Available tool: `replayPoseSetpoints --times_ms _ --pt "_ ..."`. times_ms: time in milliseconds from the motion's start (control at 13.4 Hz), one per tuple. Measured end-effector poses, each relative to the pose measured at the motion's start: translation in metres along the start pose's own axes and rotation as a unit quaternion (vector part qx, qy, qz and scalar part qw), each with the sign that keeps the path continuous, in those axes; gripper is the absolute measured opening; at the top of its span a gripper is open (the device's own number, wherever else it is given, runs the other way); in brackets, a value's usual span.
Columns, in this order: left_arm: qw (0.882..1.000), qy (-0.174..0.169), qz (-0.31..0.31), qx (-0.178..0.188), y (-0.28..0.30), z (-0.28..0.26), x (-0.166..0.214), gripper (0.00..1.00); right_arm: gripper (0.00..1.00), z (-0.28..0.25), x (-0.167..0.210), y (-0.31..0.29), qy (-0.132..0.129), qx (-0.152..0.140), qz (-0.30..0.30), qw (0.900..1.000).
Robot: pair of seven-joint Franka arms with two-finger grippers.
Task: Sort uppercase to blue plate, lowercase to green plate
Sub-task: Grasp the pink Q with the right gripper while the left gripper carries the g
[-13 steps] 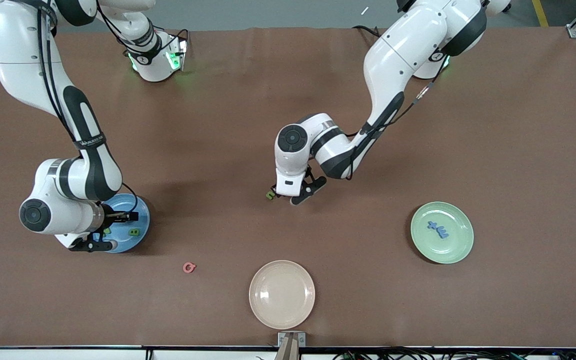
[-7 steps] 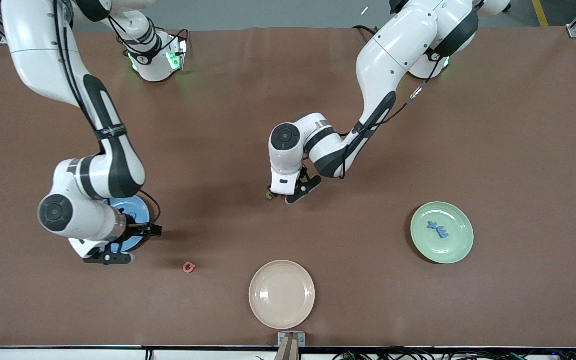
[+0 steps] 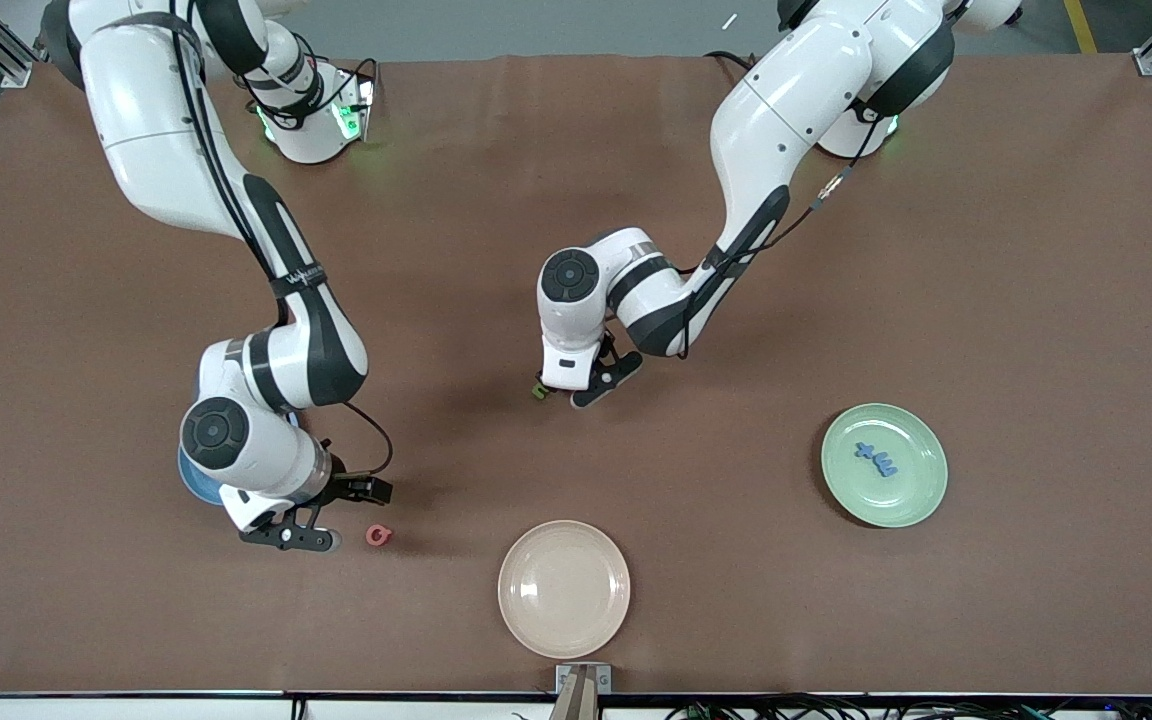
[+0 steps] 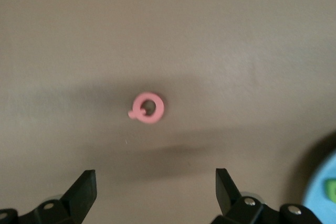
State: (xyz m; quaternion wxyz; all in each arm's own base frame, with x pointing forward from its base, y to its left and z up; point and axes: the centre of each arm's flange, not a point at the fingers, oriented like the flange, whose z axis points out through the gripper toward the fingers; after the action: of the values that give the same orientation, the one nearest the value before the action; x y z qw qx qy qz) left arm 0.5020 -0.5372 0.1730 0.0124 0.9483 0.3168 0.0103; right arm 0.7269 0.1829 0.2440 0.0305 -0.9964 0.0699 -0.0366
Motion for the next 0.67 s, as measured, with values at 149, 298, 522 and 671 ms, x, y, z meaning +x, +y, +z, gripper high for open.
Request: replayPoseSetpoints --times_ms 149,298,522,671 --pt "1.000 0.000 0.000 0.001 0.000 -0.001 0.000 0.44 1.00 0.012 0.005 -0.009 0.016 0.006 0.000 1.000" --pt "1.000 0.001 0.000 0.000 0.001 -0.002 0.001 0.35 0.98 0.028 0.007 -0.017 0.036 0.014 -0.003 0.999" --pt "1.000 0.004 -0.003 -0.003 0.002 -0.003 0.007 0.30 0.94 0.058 0.006 -0.016 0.046 0.016 -0.004 0.999" --pt "1.000 0.010 -0.011 -0.009 0.004 -0.008 0.020 0.30 0.93 0.069 0.006 -0.013 0.046 0.014 -0.009 0.999"
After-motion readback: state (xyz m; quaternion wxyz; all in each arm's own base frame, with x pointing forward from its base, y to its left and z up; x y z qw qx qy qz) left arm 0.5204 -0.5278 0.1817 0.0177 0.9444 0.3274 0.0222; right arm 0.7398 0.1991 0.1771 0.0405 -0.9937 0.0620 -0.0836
